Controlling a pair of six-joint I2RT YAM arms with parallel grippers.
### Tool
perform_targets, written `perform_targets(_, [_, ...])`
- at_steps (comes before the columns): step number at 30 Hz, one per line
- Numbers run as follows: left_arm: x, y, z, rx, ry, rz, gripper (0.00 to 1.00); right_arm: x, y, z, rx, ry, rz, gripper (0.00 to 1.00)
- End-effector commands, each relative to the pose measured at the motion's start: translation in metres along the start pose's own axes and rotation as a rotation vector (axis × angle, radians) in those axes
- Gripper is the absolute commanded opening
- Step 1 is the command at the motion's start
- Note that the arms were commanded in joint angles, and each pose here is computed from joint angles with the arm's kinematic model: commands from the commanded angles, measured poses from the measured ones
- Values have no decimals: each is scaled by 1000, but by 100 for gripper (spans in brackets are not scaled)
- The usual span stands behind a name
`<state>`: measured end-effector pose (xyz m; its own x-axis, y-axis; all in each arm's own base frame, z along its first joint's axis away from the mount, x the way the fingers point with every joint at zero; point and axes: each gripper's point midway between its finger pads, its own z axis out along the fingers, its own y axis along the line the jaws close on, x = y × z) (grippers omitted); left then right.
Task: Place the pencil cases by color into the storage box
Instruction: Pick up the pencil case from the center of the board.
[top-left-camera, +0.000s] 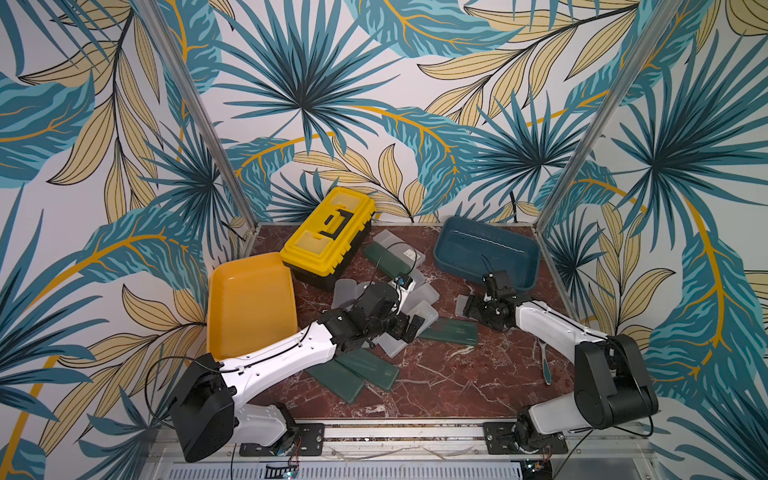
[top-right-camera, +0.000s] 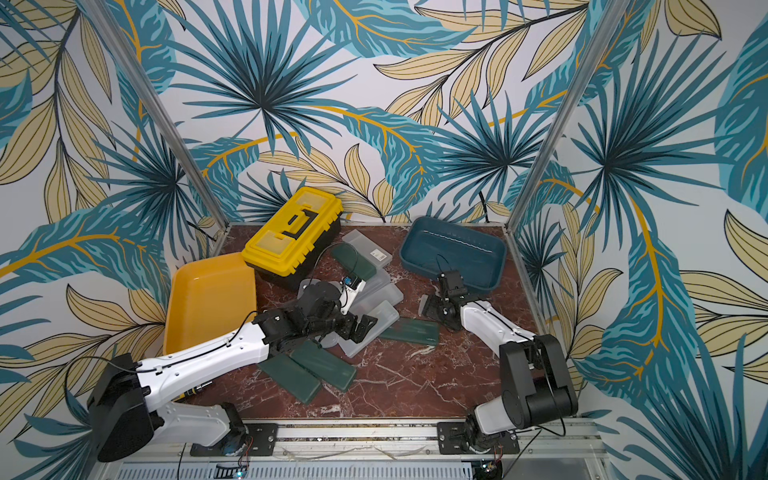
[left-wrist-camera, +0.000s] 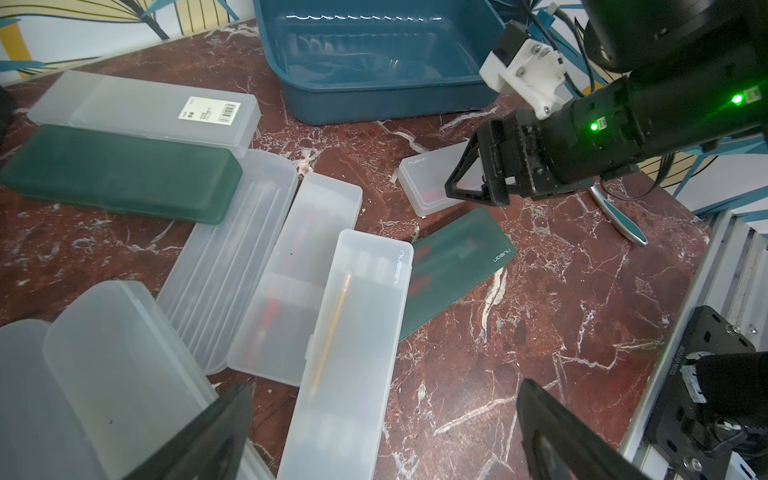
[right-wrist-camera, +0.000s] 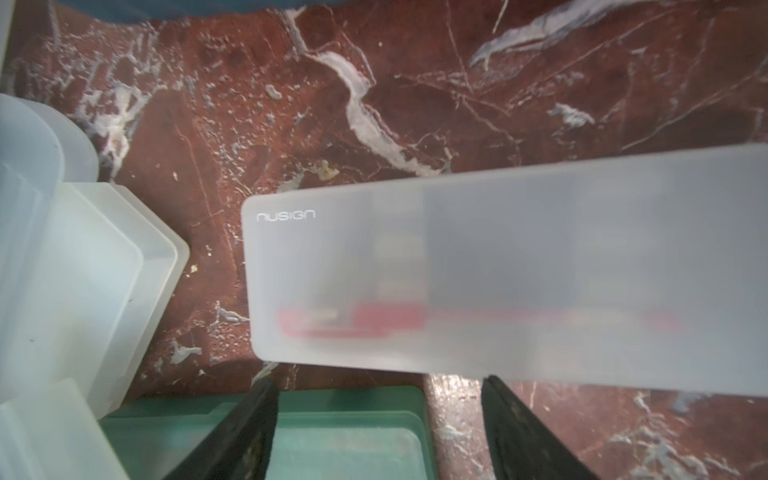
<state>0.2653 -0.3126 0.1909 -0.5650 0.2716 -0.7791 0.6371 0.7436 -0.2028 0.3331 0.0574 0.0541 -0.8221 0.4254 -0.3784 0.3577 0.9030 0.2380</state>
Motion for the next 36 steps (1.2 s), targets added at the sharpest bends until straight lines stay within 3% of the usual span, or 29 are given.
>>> perform_targets(1, [-3,-7,4,35,-14,-4,100,5,-5,7,14,16,-9,75])
perform_targets(4, [-4,-9,7,43,-12,-4,100,7,-5,9,15,37,-21,69])
perform_targets(12, [-6,-12,6,59,-15,-4,100,-1,0,-20,-4,18,-24,69])
perform_targets(20, [-5,-13,8,64,-9,-10,100,-17,9,-39,-68,-74,115,71])
perform_targets(30, [4,-10,14,57,8,-14,100,-33,9,-4,-97,-43,190,66])
perform_targets(36, [6,-10,19,62,12,-16,100,-3,-8,26,-41,47,224,61])
